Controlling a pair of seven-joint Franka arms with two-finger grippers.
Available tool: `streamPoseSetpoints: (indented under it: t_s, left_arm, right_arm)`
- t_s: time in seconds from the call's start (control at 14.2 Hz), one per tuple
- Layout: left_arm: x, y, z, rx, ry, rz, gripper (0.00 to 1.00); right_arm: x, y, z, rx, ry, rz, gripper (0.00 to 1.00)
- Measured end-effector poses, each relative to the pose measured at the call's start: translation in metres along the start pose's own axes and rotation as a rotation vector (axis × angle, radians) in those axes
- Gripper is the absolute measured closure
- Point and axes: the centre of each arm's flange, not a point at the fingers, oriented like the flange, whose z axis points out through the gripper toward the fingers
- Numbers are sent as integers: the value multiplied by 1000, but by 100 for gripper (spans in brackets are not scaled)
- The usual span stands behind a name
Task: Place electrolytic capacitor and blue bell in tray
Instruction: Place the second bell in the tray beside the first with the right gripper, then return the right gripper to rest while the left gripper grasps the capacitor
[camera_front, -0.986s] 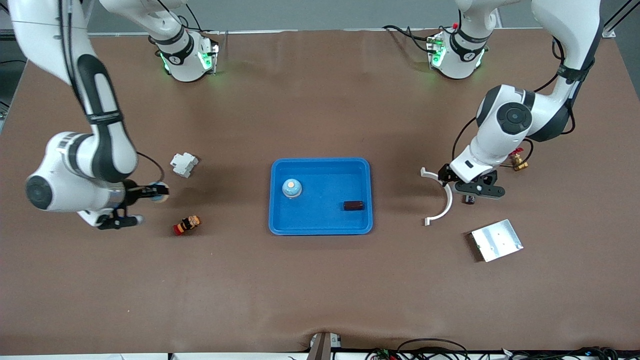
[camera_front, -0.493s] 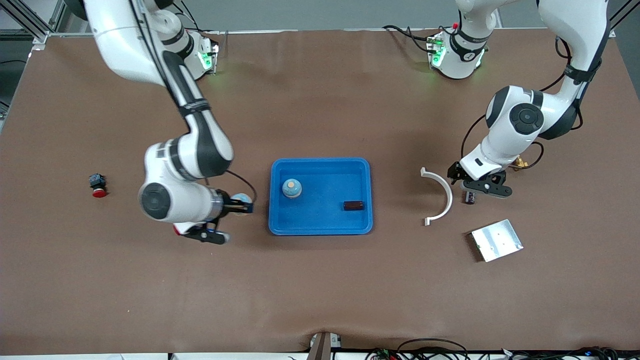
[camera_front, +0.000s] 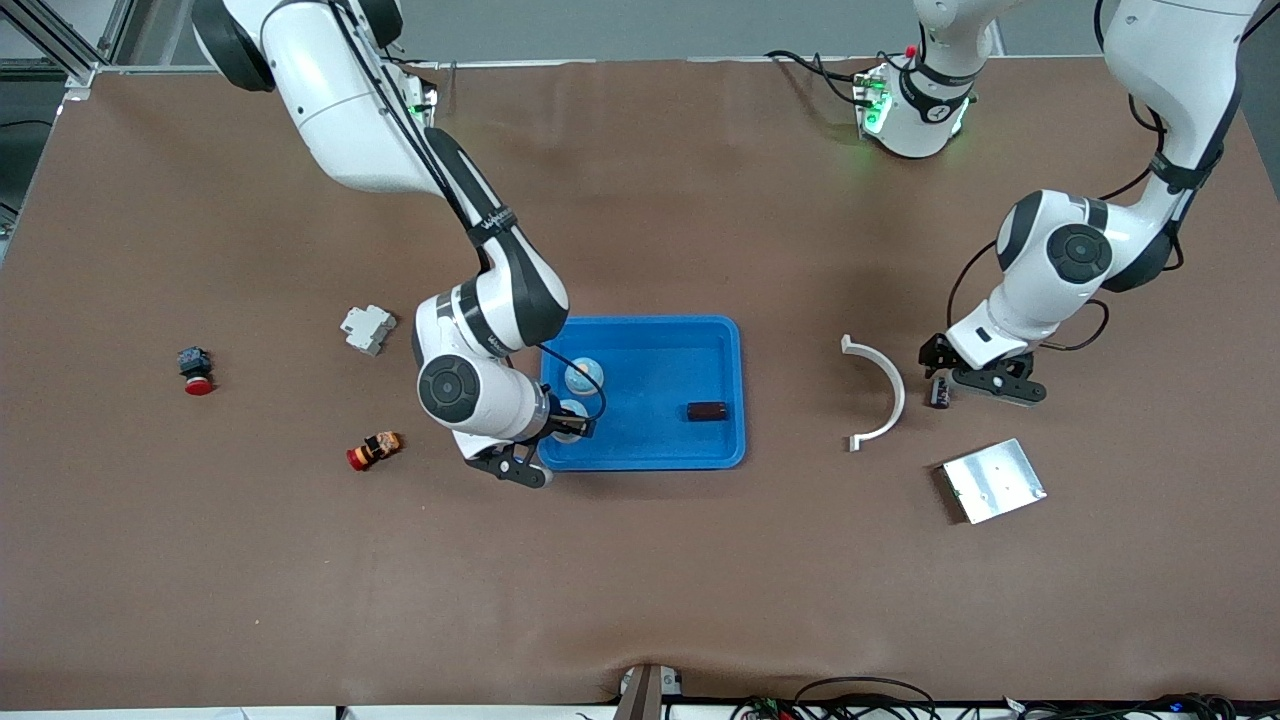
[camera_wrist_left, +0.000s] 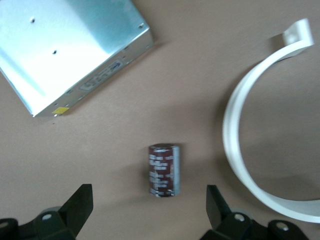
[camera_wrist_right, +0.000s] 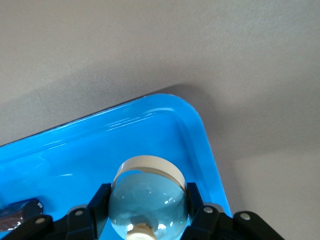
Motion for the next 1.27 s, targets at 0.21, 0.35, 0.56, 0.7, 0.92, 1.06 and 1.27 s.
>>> streamPoseSetpoints:
  t_s: [0.21, 0.35, 0.56, 0.7, 0.92, 1.06, 1.27]
  left_arm:
    - [-2, 0, 12, -24, 7, -7, 0]
    - [-2, 2, 15, -30, 7, -6, 0]
    - [-1, 3, 17, -36, 14, -6, 0]
    - [-2, 5, 22, -47, 19, -7, 0]
    - [-2, 7, 32, -68, 25, -11, 0]
    - [-2, 8, 35, -75, 24, -14, 0]
    - [-1, 7, 36, -76, 26, -15, 2]
  right_arm:
    - [-2, -1, 4, -2, -8, 0, 34]
    - [-2, -1, 10, -7, -13, 2, 34]
    - [-2, -1, 21, -2, -6, 1, 11]
    - [-1, -2, 22, 3, 2, 1, 1]
    - [5, -1, 12, 7, 15, -3, 0]
    - [14, 12, -11, -38, -5, 0, 0]
    - [39, 59, -76, -107, -28, -51, 0]
